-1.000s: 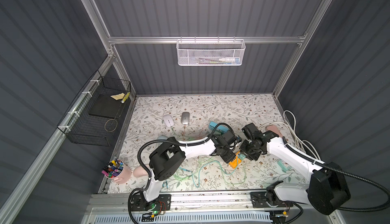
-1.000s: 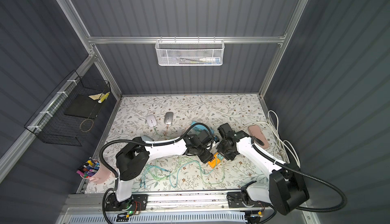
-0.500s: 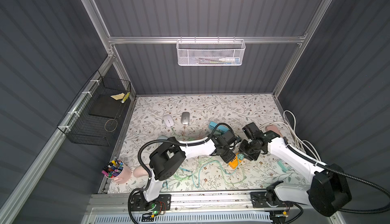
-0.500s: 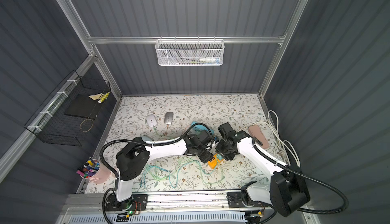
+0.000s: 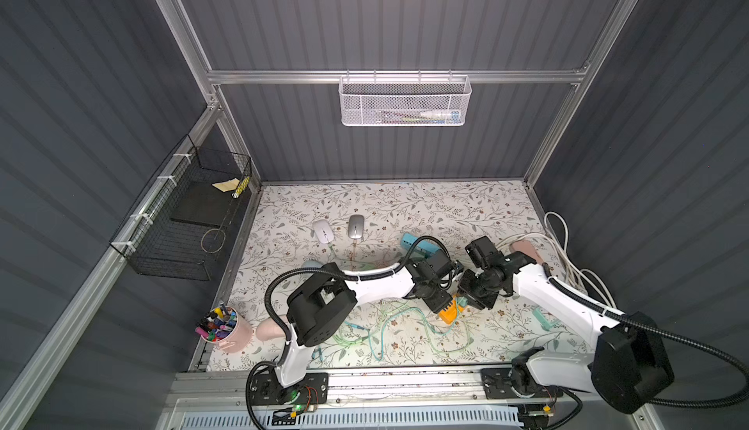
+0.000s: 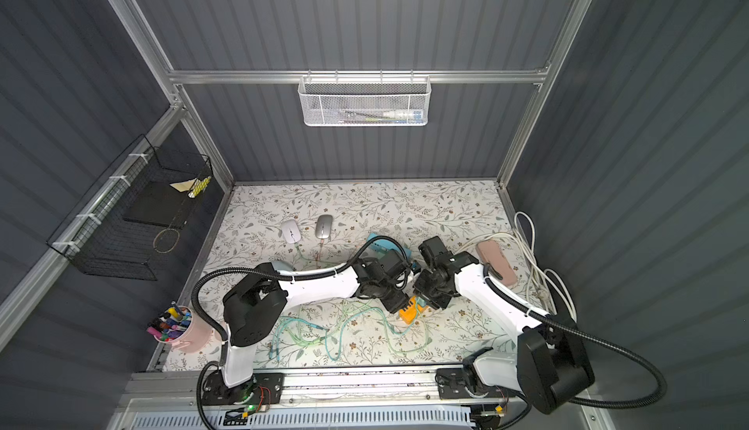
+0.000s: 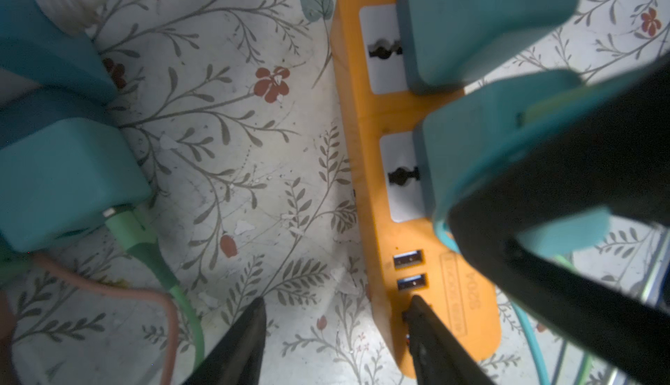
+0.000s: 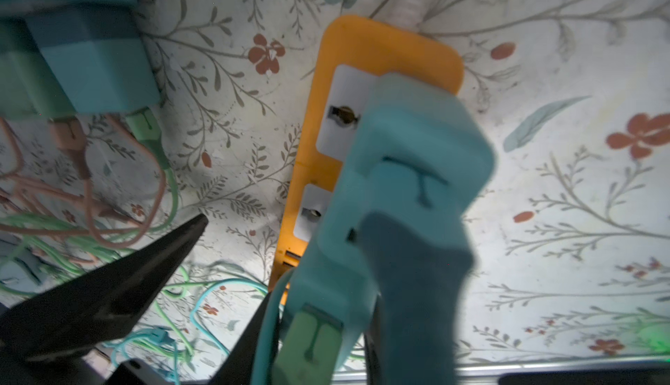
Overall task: Unplug the wireless mouse
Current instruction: Remove the plug from the socket.
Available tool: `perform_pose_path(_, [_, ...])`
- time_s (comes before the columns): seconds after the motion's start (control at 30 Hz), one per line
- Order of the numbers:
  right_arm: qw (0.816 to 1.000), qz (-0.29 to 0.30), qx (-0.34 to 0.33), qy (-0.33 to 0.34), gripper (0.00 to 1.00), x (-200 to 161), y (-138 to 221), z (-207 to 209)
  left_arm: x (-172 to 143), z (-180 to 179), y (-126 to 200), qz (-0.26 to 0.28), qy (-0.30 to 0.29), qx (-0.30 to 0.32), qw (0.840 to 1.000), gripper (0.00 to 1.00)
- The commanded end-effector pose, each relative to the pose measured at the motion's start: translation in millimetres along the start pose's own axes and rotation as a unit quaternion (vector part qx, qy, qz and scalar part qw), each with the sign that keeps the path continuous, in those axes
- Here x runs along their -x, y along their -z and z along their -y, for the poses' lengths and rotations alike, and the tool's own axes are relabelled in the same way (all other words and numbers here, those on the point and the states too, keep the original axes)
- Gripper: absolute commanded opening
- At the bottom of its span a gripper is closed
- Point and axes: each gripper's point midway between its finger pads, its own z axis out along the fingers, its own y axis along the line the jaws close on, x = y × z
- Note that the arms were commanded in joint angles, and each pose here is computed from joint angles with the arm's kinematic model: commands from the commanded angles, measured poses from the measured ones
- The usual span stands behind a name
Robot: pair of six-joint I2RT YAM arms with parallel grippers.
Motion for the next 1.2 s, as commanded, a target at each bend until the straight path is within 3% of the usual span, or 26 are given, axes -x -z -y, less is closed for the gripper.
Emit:
perform_pose_path(0.0, [1.000, -0.007, -0.016, 0.003, 0.31, -1.3, -7.8, 8.8, -66.9, -18.9, -23.9, -0.110, 0.004, 0.036, 0.993, 0.63])
perform_pose_path(0.23, [1.000, -0.005, -0.018, 0.011, 0.12, -2.1, -0.1, 13.9, -69.2, -19.5, -25.6, -0.114, 0.005, 0.037, 0.993, 0.62])
perform_pose_path(0.53, [0.999, 0.009, -0.001, 0.032, 0.00, 1.1, 25.9, 3.3, -73.0, -22.3, -29.5, -0.128, 0.003, 0.044, 0.991, 0.61])
perform_pose_path(0.97, [0.998, 0.024, 0.035, 0.045, 0.00, 2.2, 50.5, -11.3, -74.0, -22.3, -33.1, -0.136, 0.001, 0.051, 0.989, 0.61])
perform_pose_path(1.17, [0.999, -0.004, 0.038, 0.030, 0.00, -6.6, 28.7, -5.0, -68.2, -22.2, -25.9, -0.130, 0.000, 0.056, 0.990, 0.62])
